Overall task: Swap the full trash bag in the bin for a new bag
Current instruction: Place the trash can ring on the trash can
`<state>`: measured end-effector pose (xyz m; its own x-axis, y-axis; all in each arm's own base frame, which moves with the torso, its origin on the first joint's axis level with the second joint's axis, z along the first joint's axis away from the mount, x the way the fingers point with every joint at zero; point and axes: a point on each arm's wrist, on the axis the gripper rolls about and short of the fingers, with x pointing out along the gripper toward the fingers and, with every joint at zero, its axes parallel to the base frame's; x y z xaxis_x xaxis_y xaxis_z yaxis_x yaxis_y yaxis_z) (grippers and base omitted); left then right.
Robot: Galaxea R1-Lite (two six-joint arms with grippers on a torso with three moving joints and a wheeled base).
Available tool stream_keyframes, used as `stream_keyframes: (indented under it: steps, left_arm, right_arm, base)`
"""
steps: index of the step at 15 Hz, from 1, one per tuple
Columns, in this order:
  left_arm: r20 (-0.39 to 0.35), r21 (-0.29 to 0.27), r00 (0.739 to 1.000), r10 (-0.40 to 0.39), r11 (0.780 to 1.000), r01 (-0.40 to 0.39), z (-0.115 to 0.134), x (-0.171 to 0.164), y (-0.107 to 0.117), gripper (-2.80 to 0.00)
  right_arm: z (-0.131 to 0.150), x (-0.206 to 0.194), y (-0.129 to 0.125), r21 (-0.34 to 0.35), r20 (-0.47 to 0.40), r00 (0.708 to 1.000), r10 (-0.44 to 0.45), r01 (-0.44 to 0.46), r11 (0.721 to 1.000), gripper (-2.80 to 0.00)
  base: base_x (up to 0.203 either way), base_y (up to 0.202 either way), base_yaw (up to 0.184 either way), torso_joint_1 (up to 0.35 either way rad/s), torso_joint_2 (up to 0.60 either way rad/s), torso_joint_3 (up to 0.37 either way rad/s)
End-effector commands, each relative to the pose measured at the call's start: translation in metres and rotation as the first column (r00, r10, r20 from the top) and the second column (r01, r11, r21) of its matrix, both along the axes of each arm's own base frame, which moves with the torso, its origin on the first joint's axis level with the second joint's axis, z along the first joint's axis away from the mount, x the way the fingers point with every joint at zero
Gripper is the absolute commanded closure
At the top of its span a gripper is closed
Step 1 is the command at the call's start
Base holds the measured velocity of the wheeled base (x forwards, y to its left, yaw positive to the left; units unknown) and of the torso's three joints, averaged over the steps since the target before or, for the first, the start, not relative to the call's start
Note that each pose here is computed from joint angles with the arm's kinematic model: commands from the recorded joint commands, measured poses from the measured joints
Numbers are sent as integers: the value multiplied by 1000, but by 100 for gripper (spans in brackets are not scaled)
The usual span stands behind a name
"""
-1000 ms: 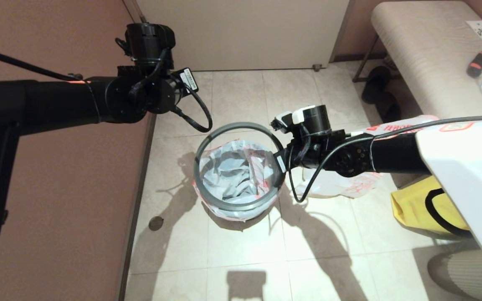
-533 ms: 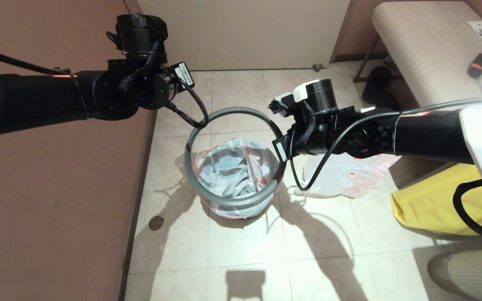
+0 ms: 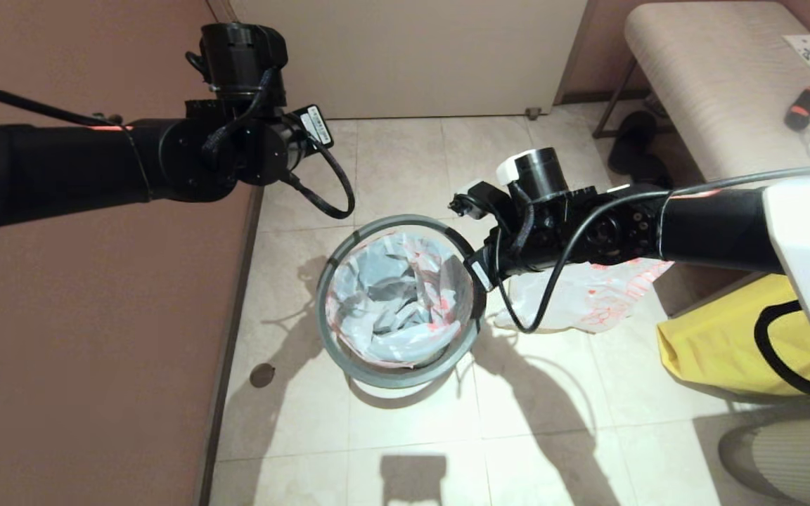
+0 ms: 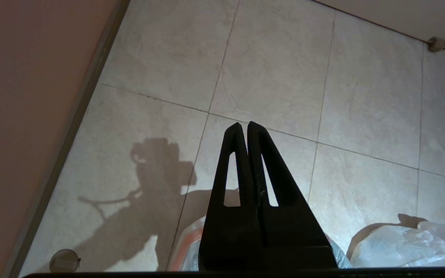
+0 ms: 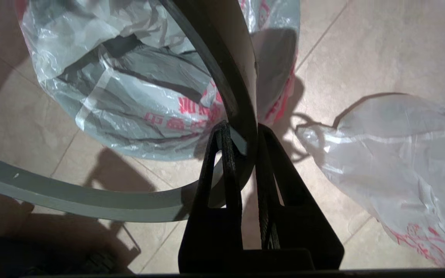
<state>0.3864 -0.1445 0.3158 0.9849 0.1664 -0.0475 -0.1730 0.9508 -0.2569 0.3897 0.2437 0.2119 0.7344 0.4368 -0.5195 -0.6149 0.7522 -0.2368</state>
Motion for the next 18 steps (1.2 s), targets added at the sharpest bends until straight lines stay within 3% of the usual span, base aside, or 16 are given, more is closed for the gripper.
stream_keyframes:
  steps: [1, 7, 12, 15, 18]
  left_arm:
    - [4, -5, 1000, 1, 1000, -1, 1, 0, 1, 0]
    - [18, -11, 1000, -1, 1000, 1, 7, -4, 3, 0]
    - [20, -12, 1000, -2, 1000, 2, 8, -5, 3, 0]
    - [23, -14, 1000, -4, 1000, 4, 9, -6, 3, 0]
    - [24, -15, 1000, -4, 1000, 4, 9, -6, 3, 0]
  right_arm:
    - [-22, 12, 6, -11, -14, 1000, 4, -4, 1000, 0]
    - [-51, 28, 16, -34, 24, 999, 23, -22, 999, 0]
    - [-31, 28, 15, 24, 123, 992, 19, -22, 999, 0]
    - [-22, 23, 12, -15, 134, 990, 39, -37, 999, 0]
    - [-19, 25, 13, -87, 212, 977, 28, -10, 996, 0]
  base:
    - [0, 0, 0, 0, 0, 0]
    - [0, 0, 0, 0, 0, 0]
    - [0, 0, 0, 0, 0, 0]
    - [0, 0, 0, 0, 0, 0]
    - [0, 0, 0, 0, 0, 0]
